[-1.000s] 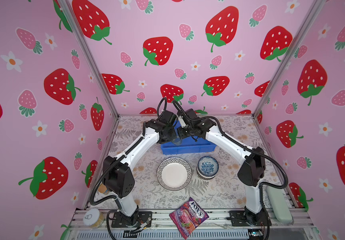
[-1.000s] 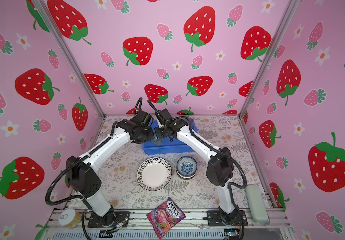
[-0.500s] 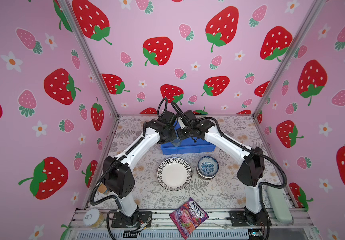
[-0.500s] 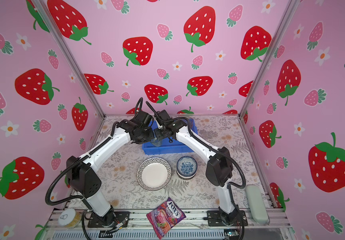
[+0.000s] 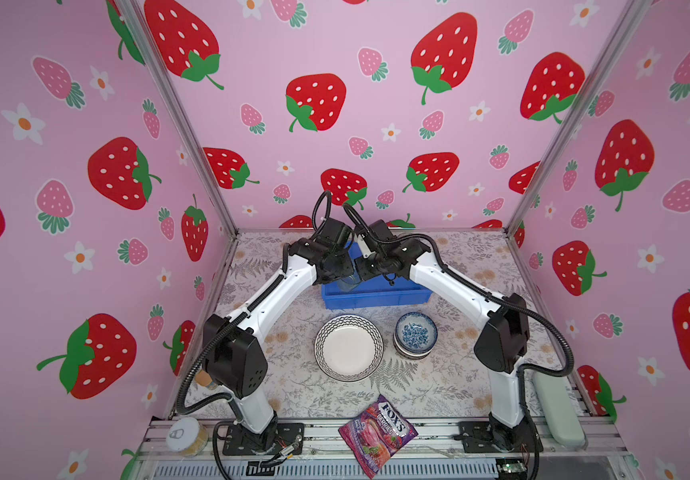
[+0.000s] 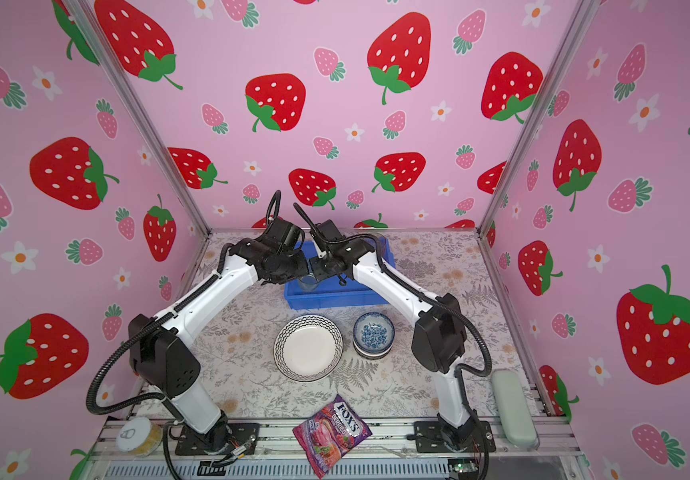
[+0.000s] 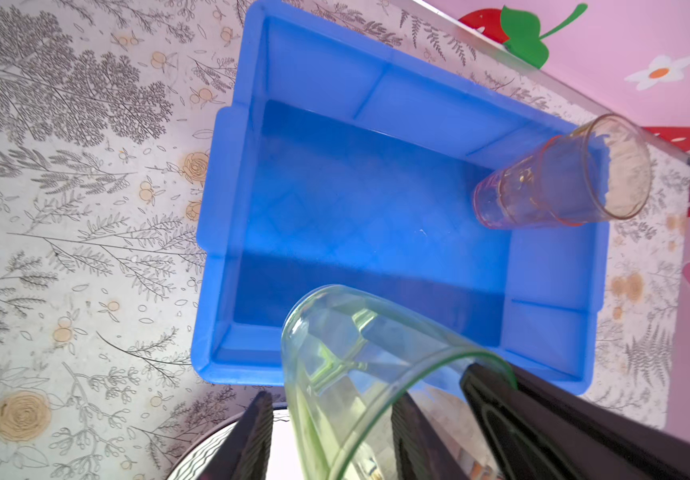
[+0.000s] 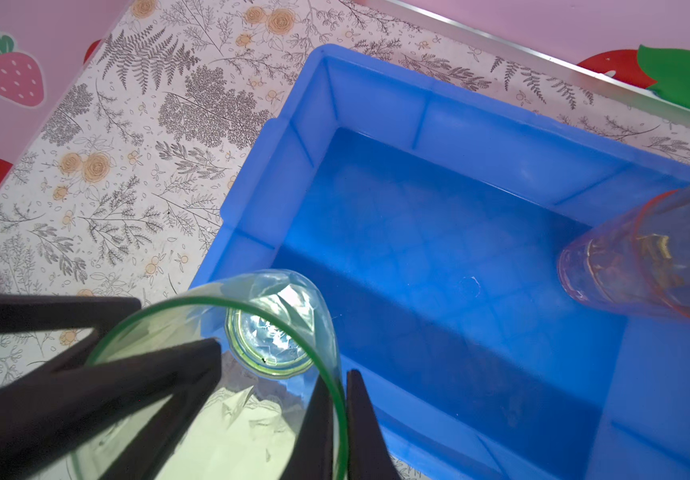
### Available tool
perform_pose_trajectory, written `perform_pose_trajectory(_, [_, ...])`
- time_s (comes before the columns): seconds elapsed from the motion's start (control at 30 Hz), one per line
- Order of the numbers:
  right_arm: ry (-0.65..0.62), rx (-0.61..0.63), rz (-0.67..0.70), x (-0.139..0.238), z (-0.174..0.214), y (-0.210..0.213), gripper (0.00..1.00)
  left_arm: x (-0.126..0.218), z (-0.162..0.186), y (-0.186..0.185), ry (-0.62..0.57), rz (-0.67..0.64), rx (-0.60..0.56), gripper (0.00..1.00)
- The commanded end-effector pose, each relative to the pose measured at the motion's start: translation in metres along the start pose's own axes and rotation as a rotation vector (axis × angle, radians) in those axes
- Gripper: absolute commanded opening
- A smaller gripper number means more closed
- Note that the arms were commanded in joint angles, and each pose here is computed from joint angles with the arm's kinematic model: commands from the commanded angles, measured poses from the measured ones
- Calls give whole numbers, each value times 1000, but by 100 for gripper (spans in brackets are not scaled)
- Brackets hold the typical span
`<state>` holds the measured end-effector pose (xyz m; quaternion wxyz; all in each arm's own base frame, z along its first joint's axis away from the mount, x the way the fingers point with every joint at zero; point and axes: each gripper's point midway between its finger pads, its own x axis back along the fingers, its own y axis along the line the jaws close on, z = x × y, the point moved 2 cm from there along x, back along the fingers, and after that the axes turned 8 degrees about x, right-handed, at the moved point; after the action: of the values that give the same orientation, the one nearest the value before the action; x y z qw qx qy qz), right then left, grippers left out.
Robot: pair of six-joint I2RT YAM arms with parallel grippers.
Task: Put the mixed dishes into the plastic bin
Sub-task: 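Open the left gripper and withdraw while the right holds the green tumbler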
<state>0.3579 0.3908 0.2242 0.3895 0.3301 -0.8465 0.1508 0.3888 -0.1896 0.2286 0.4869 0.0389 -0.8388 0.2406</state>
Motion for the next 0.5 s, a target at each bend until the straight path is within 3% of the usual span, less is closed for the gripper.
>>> perform_pose_trajectory(0.0, [-21,-29,36,20,-2,-14,0,24,-18,-15,-53,71,13,56])
perform_pose_trajectory(0.27, [-33,-77,122,46,2,-57,0,32,-28,-20,-40,133,21,68])
perform_pose_trajectory(0.47, [-36,-121,194,67,5,-98,0,46,-36,-19,-49,166,5,84])
